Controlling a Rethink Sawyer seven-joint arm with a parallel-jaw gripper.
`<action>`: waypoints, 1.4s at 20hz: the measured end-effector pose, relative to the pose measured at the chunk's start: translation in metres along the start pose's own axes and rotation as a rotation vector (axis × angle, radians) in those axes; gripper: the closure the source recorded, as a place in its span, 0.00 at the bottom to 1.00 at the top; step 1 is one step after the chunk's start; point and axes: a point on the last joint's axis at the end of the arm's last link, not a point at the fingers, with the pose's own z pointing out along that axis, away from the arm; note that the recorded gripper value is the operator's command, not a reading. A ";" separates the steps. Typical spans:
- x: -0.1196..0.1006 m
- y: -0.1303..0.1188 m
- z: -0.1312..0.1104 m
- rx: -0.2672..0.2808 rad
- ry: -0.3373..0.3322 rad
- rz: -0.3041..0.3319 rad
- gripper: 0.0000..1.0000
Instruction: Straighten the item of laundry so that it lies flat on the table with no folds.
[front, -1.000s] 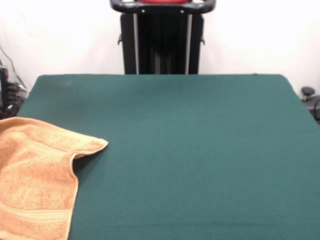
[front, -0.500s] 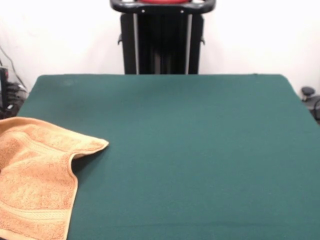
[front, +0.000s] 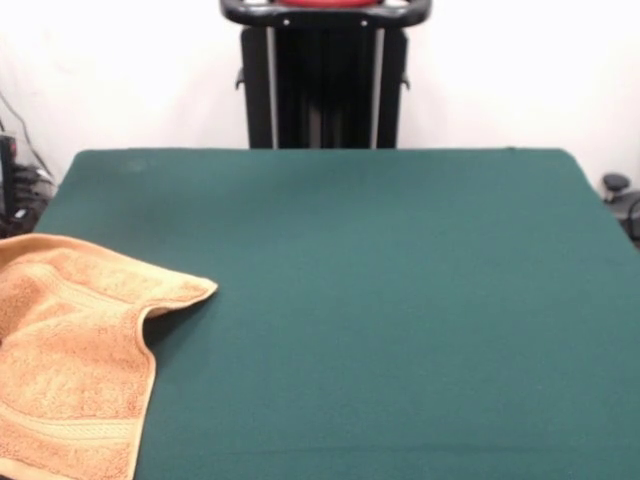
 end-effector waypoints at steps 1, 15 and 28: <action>0.001 0.000 0.000 0.004 -0.004 -0.003 1.00; 0.015 0.020 0.004 0.134 -0.092 -0.086 1.00; 0.033 0.038 0.012 0.271 -0.194 -0.184 1.00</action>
